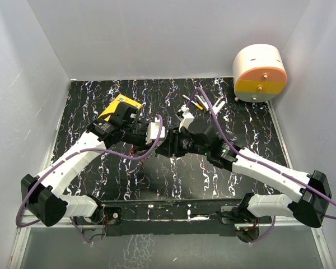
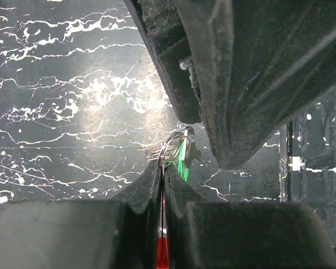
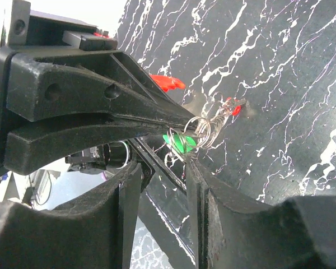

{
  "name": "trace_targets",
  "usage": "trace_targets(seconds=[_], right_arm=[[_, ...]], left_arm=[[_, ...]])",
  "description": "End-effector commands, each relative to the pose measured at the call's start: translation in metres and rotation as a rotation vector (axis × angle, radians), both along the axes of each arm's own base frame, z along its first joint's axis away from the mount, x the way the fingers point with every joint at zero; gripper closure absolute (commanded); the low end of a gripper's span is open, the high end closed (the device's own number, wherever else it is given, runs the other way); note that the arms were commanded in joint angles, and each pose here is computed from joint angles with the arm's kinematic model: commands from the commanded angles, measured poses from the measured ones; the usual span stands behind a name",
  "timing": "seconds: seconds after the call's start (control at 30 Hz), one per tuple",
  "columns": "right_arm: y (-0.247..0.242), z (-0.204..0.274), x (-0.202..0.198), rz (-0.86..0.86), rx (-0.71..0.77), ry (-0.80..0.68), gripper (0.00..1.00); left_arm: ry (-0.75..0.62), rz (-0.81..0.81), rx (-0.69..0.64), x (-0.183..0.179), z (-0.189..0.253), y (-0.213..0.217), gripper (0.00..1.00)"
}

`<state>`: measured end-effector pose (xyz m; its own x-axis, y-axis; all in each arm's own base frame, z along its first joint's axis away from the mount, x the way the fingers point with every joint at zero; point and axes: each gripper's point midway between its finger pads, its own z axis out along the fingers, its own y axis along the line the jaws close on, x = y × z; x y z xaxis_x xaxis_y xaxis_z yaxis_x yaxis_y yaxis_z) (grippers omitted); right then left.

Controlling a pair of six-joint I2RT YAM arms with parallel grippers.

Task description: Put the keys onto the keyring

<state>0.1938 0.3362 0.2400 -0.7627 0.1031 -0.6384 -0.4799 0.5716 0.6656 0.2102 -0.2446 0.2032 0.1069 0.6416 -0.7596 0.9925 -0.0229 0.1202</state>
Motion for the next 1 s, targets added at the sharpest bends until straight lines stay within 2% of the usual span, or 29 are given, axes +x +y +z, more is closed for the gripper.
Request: trace_targets(seconds=[0.0, 0.37, 0.73, 0.97], right_arm=[[0.006, 0.020, 0.003, 0.007, 0.053, -0.084, 0.57], [0.004, 0.006, 0.007, -0.018, 0.027, -0.089, 0.56], [0.009, 0.013, 0.006, 0.008, 0.073, -0.151, 0.55], [0.013, 0.011, 0.004, 0.017, 0.070, -0.146, 0.60]], left_arm=[[0.008, -0.024, -0.037, -0.008, 0.012, -0.004, 1.00], [0.019, -0.033, -0.053, -0.010, 0.017, -0.006, 1.00], [0.033, -0.036, -0.056, -0.011, 0.017, -0.008, 1.00], [0.033, -0.032, -0.056, -0.009, 0.017, -0.008, 1.00]])
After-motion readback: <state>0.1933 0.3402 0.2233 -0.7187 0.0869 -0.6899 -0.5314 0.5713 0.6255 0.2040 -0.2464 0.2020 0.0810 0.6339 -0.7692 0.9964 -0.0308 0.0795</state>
